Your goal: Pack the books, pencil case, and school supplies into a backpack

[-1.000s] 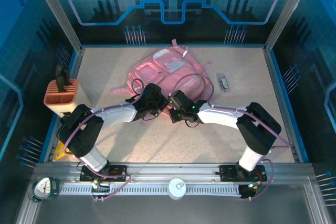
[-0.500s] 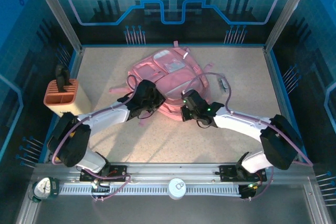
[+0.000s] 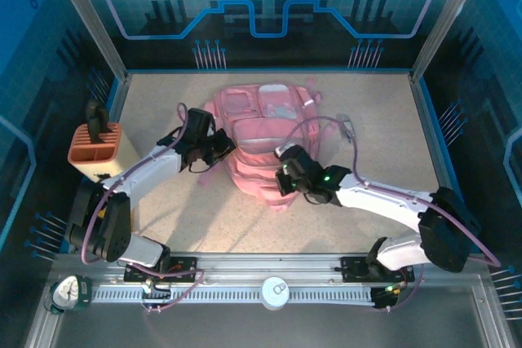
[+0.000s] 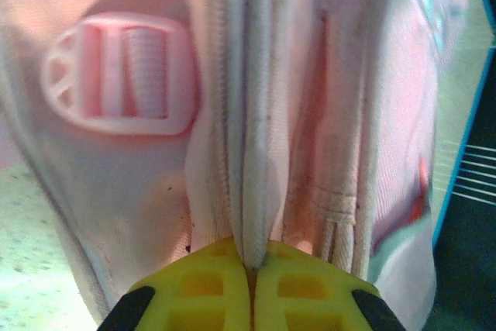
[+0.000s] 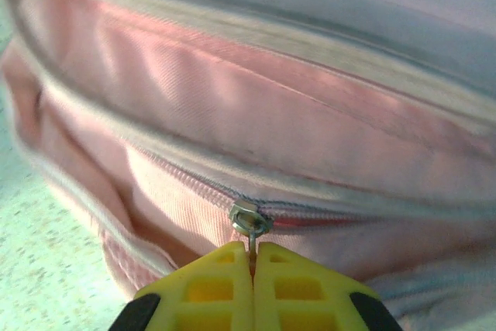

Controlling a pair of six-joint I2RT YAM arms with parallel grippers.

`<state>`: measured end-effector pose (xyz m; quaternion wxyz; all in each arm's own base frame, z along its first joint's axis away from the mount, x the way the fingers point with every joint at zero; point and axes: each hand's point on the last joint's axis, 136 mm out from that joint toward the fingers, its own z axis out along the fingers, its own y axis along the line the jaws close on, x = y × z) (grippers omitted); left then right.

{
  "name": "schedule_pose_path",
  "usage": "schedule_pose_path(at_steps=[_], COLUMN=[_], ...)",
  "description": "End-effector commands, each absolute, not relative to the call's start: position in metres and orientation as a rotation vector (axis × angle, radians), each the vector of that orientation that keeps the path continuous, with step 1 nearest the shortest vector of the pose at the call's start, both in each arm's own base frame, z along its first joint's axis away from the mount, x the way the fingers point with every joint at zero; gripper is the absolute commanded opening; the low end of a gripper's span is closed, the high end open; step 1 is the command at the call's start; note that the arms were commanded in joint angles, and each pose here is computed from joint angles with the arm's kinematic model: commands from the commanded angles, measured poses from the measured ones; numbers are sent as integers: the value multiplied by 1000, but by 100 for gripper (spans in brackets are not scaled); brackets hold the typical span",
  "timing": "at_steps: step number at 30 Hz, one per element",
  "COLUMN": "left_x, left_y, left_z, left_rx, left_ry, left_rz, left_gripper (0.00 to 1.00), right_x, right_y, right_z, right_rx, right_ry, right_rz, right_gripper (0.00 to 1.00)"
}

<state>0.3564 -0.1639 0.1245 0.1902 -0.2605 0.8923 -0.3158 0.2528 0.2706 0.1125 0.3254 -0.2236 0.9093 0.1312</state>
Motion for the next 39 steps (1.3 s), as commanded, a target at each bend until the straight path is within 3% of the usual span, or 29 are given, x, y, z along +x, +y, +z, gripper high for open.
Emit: schedule_pose_path(at_steps=[1, 4, 9, 13, 18, 31, 39], left_x=[406, 404, 376, 344, 308, 298, 306], left_y=[-127, -119, -122, -125, -139, -214, -229], left_z=[147, 144, 153, 163, 150, 113, 100], left_rx=[-748, -792, -783, -817, -897, -1030, -1110], left_ry=[2358, 2347, 2312, 2214, 2249, 2265, 2248], left_rz=[-778, -789, -880, -971, -966, -1083, -1093], left_gripper=[0, 7, 27, 48, 60, 64, 52], right_x=[215, 224, 234, 231, 230, 235, 232], right_y=[291, 320, 323, 319, 314, 314, 311], right_z=[81, 86, 84, 79, 76, 77, 69], right_rx=[-687, -638, -657, -665, -652, -637, -635], right_ry=[2521, 2508, 2473, 2479, 2478, 2459, 2464], right_rz=[376, 481, 429, 427, 419, 423, 425], right_gripper=[0, 0, 0, 0, 0, 0, 0])
